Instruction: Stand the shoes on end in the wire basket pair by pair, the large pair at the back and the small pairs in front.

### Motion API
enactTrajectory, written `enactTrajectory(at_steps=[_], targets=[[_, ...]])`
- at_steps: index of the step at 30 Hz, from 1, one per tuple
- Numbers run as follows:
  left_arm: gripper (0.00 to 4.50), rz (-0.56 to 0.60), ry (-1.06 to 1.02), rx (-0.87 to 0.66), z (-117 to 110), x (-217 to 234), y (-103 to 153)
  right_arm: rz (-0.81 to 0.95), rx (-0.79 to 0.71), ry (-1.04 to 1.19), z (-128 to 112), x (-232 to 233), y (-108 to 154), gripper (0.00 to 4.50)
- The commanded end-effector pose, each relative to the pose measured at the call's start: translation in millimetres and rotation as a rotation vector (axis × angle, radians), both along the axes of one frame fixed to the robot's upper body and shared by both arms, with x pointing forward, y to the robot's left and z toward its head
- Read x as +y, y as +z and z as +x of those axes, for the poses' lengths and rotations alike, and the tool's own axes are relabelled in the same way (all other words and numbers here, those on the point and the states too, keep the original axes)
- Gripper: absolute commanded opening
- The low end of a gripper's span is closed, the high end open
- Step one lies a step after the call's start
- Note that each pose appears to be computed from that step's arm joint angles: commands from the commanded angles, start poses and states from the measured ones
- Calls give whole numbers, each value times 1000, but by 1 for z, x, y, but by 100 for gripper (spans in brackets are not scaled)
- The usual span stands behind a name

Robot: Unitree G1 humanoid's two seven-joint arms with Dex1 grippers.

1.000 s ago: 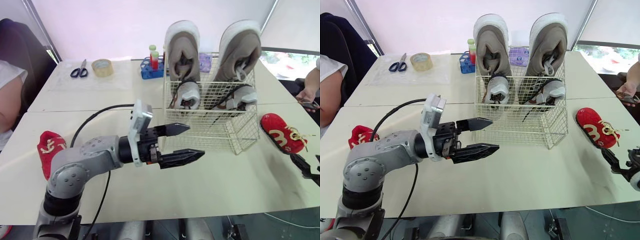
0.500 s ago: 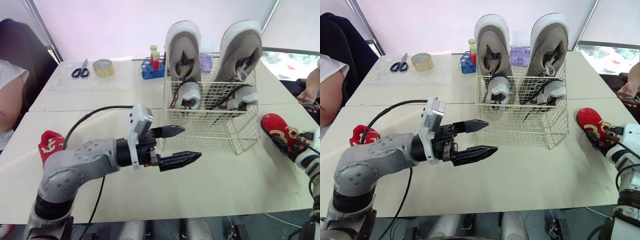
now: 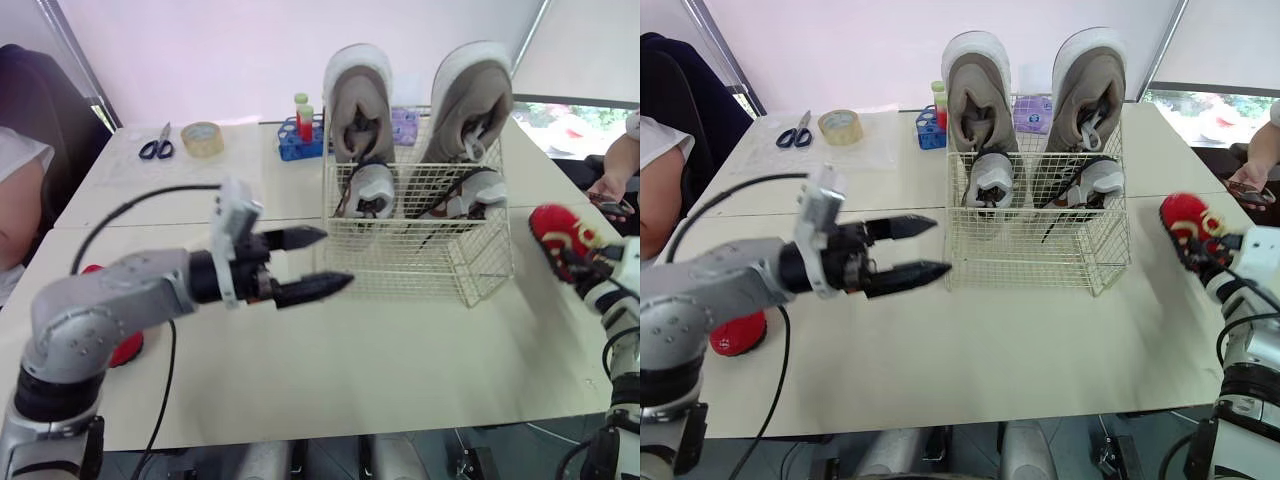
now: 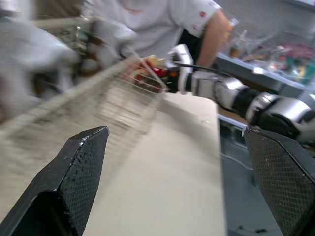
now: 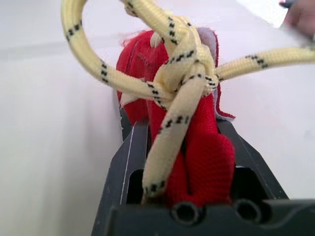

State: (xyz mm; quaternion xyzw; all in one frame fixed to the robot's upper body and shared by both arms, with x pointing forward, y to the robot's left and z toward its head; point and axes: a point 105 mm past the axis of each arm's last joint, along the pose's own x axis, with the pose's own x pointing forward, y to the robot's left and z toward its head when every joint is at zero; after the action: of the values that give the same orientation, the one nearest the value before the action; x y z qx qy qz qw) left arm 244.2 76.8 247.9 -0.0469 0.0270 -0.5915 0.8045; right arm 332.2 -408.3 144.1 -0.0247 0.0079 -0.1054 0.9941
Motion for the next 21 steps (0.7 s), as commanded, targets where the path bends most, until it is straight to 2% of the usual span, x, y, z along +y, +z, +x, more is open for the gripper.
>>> enactTrajectory(at_steps=[1, 5, 7, 9, 11, 14, 16, 21], targets=[[450, -96, 21, -54, 16, 27, 36, -162, -390, 33, 2, 23, 135, 127], [450, -175, 107, -113, 42, 58, 78, -362, -647, 180, -12, 71, 244, 127], [450, -234, 165, -152, 53, 75, 103, -473, -722, 282, -19, 98, 279, 127], [450, -345, 165, -170, 55, 91, 134, -571, -825, 374, -32, 125, 318, 127], [450, -404, 152, -190, 54, 97, 157, -679, -883, 473, -41, 152, 342, 127], [450, -429, 112, -217, 50, 96, 178, -783, -892, 677, -42, 200, 347, 127], [450, -424, 71, -243, 45, 91, 189, -816, -893, 836, -42, 233, 340, 127], [450, -423, 7, -266, 35, 80, 204, -888, -893, 1002, -40, 276, 322, 127]])
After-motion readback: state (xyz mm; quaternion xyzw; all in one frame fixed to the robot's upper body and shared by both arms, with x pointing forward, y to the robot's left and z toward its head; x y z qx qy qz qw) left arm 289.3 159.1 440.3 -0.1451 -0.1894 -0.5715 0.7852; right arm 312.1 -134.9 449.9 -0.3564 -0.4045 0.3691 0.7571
